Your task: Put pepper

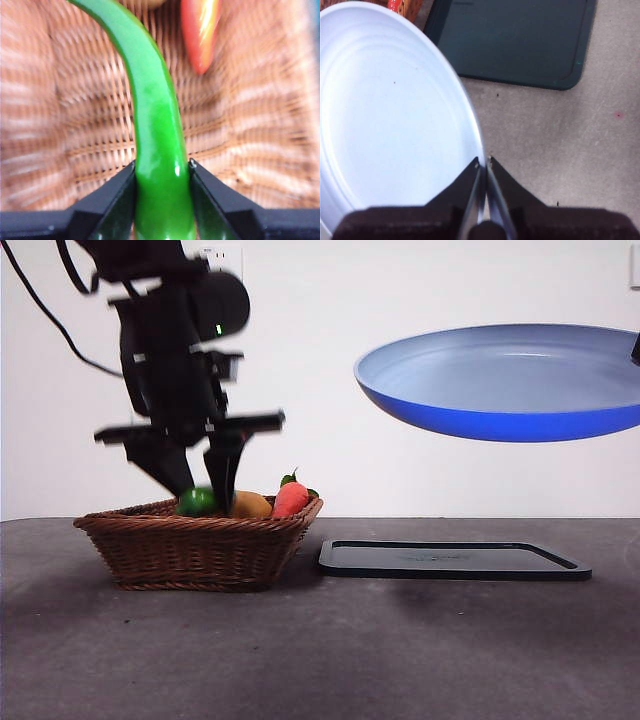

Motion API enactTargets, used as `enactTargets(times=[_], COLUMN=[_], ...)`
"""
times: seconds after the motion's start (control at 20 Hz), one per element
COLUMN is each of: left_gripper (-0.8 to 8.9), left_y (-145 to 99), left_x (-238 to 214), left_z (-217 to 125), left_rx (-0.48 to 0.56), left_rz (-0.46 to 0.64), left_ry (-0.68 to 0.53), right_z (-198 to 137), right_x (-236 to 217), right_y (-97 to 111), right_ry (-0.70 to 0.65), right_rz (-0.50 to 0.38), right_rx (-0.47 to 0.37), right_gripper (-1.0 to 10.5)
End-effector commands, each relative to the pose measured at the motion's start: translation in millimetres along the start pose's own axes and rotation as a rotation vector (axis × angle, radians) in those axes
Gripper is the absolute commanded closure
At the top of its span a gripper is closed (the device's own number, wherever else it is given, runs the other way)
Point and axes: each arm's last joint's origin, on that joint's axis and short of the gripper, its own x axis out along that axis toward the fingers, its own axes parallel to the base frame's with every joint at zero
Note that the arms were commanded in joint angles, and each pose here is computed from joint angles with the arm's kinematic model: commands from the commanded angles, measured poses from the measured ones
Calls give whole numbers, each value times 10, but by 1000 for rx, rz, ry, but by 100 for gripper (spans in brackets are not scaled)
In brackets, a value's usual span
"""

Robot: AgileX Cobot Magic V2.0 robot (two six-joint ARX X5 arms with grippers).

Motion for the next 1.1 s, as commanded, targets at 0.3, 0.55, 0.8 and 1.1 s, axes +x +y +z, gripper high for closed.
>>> enactTargets(times=[0.3,0.55,0.8,1.1], left_gripper=[666,666,666,665], left_y=[-150,-512,-1169,-1614], left_x=[-719,-1211,-1205,-672], left_z=[1,-152,-456,-699], left_rx=[17,119,322,512], left_rz=[-82,-320,-484,-432], left_ry=[-141,-222,-196,-125], right_z=[123,209,250,241], right_x=[274,731,980,983], right_y=[-80,-200,-272,-274], right_ry=[48,128,142,152], right_rz=[4,81,95,93], right_rx=[32,135,231,242], right_gripper=[943,943,943,943])
